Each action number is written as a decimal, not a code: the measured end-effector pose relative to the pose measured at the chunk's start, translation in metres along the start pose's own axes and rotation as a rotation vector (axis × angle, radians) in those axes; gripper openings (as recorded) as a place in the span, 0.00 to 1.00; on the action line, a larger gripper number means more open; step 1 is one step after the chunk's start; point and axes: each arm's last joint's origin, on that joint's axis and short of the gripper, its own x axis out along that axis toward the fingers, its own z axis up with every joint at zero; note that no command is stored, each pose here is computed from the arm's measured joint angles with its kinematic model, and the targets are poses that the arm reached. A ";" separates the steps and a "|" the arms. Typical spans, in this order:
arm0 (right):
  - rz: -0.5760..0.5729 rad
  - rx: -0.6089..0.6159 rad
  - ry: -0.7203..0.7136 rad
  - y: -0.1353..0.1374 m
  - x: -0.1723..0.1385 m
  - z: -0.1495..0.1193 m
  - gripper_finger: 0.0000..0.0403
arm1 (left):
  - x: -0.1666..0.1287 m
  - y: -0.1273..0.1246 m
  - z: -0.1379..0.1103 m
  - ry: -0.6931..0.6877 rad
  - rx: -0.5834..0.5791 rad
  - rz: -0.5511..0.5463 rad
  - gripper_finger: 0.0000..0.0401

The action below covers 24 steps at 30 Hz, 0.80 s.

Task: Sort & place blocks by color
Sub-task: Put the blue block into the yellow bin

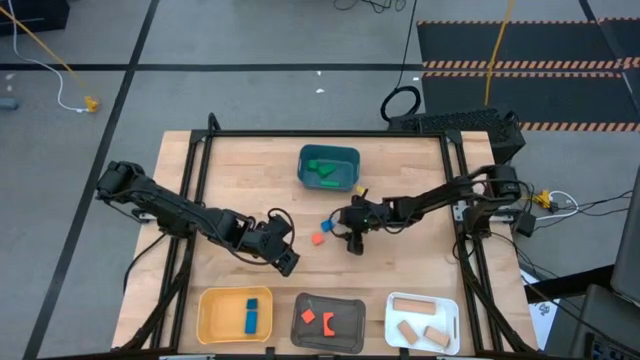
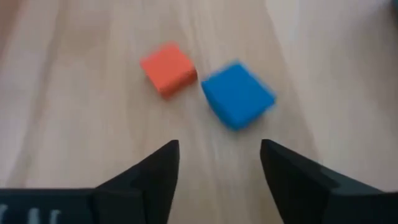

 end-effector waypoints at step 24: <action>-0.024 -0.477 -0.190 -0.005 0.012 0.013 0.55 | 0.000 0.000 0.000 0.001 0.034 0.001 0.52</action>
